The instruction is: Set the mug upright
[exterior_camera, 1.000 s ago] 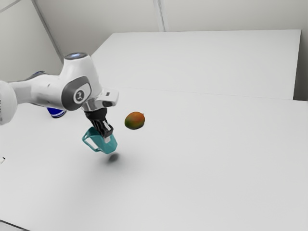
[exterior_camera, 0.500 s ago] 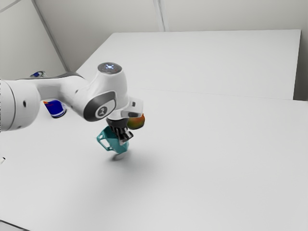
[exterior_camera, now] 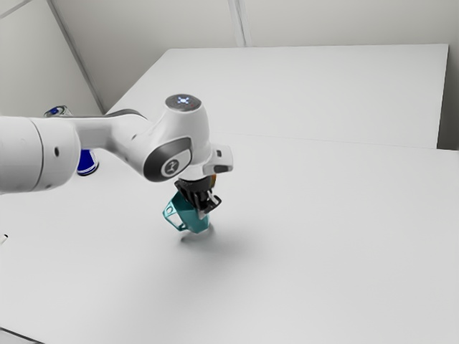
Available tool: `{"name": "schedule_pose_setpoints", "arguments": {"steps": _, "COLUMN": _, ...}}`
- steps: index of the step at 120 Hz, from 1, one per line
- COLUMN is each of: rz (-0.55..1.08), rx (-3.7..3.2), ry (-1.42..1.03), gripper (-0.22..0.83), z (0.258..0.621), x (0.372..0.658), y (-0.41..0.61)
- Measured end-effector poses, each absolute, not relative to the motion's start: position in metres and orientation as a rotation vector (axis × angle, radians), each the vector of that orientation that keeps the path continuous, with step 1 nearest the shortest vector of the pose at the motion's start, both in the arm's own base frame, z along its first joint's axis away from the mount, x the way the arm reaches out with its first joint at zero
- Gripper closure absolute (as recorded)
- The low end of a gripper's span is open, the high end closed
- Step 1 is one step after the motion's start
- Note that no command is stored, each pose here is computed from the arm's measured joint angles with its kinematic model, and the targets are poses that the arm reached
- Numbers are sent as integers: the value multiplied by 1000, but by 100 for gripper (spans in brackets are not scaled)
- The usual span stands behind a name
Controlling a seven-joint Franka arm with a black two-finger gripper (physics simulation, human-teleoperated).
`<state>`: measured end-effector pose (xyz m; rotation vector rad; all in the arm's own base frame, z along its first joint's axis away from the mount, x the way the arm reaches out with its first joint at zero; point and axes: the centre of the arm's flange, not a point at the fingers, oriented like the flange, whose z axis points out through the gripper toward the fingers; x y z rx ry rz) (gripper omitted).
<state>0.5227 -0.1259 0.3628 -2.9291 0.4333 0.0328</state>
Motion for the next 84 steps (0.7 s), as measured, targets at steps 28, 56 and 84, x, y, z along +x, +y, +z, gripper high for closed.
{"name": "schedule_pose_setpoints", "arguments": {"steps": 28, "rz": 29, "rx": -2947, "ry": 343, "gripper": 77, "z": 361, "x": 538, "y": -129}}
{"name": "schedule_pose_setpoints", "arguments": {"steps": 56, "rz": 46, "rx": -2957, "ry": 306, "gripper": 77, "z": 356, "x": 539, "y": -138}}
{"name": "schedule_pose_setpoints", "arguments": {"steps": 84, "rz": 67, "rx": -2961, "ry": 265, "gripper": 68, "z": 353, "x": 539, "y": -138}}
